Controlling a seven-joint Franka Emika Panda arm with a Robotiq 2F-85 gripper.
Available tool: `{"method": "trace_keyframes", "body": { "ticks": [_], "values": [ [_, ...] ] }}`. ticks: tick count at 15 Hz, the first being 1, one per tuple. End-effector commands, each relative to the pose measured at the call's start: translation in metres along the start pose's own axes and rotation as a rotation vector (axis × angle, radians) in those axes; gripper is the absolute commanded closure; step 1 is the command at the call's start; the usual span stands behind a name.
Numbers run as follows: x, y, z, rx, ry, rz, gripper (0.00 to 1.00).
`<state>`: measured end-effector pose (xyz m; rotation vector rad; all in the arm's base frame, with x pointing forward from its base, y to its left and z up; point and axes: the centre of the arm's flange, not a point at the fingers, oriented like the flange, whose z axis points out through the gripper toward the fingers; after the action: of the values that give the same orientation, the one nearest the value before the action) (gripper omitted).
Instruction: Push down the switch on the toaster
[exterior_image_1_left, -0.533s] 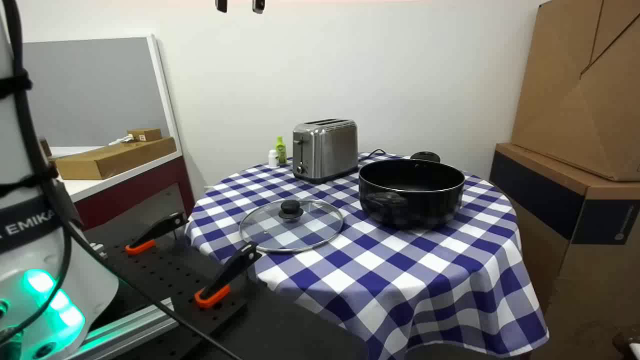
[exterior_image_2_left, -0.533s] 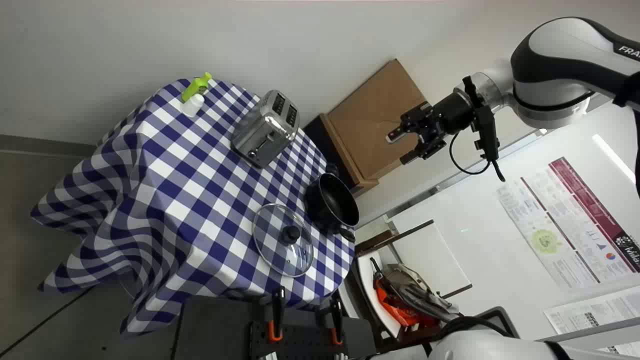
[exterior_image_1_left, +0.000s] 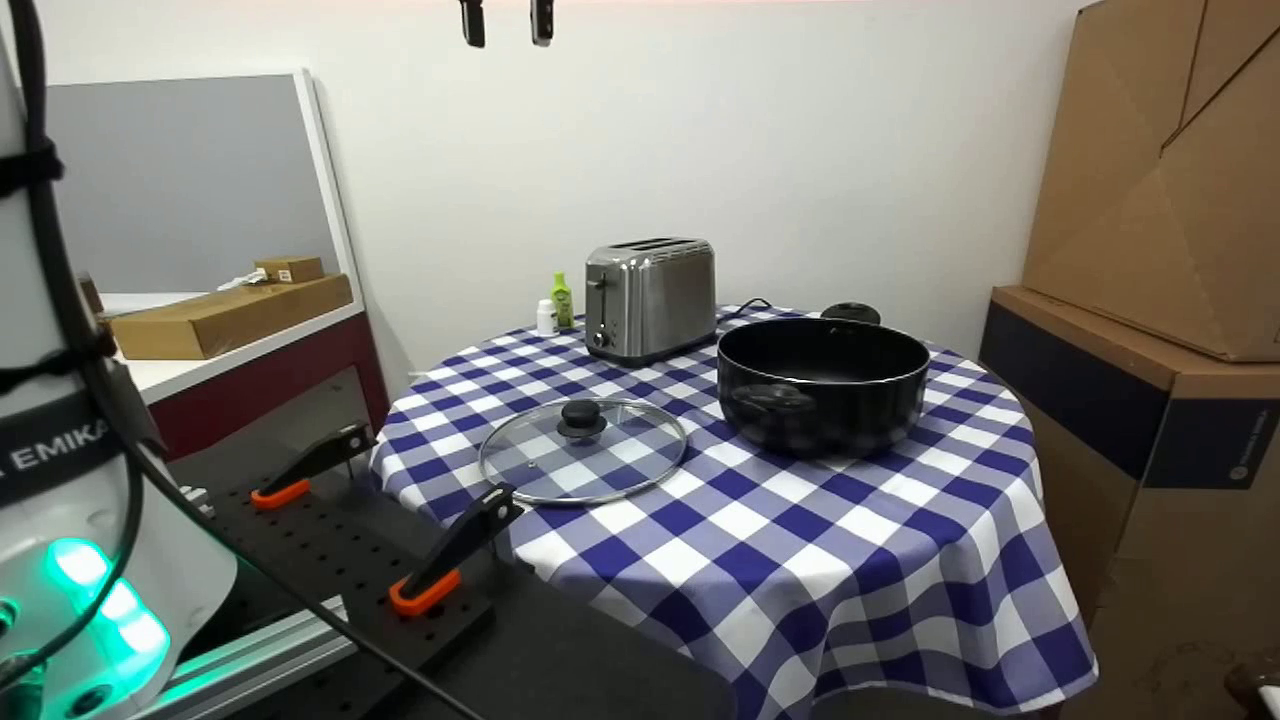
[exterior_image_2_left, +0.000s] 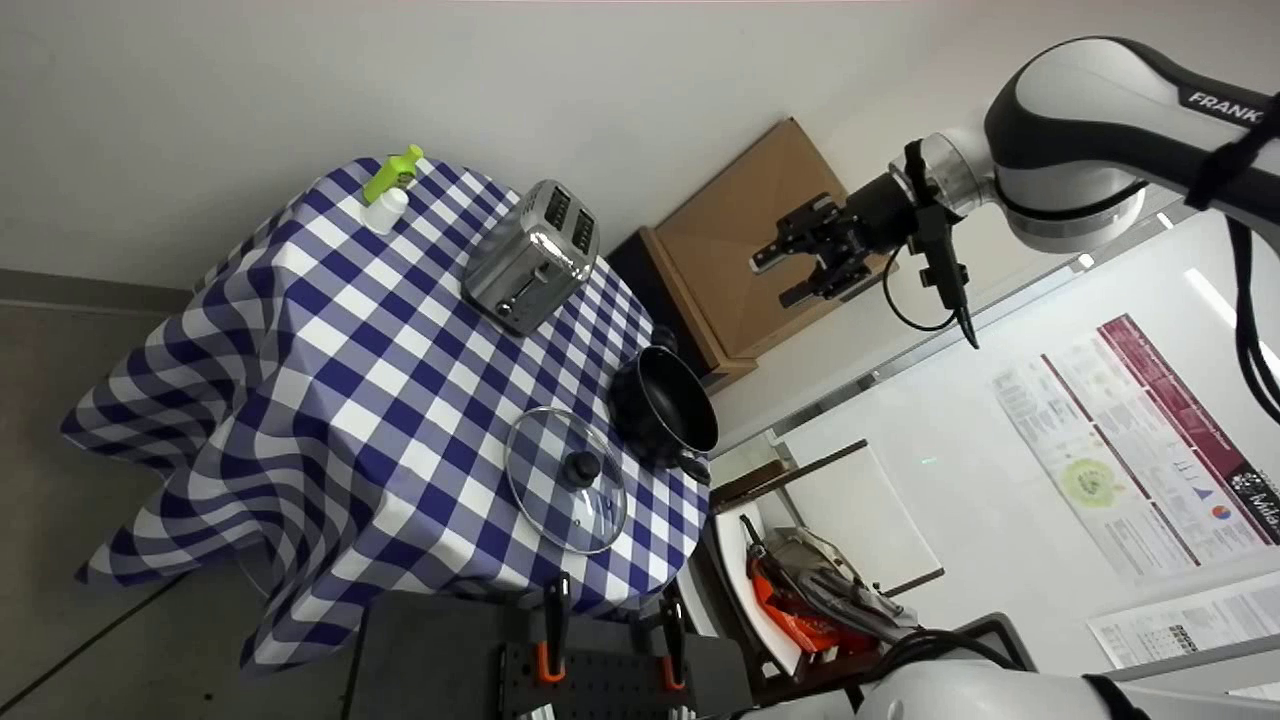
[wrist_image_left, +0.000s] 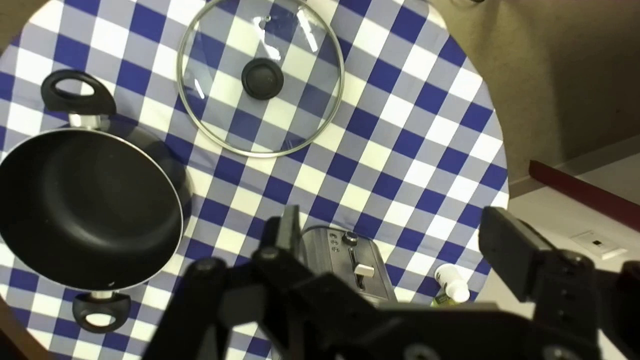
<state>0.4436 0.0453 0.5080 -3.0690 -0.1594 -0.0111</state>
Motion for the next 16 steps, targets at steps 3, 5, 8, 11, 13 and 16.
{"method": "trace_keyframes", "body": {
  "ticks": [3, 5, 8, 11, 13, 16],
  "values": [
    [0.057, -0.029, 0.043, -0.085, 0.104, -0.054, 0.56],
    [0.083, -0.040, 0.063, -0.102, 0.162, -0.050, 0.71],
    [0.118, -0.052, 0.102, -0.119, 0.218, -0.057, 0.93],
    [0.145, -0.062, 0.144, -0.119, 0.229, -0.070, 1.00],
    [0.160, -0.068, 0.170, -0.117, 0.226, -0.082, 1.00],
    [0.177, -0.073, 0.201, -0.104, 0.208, -0.085, 1.00]
  ]
}}
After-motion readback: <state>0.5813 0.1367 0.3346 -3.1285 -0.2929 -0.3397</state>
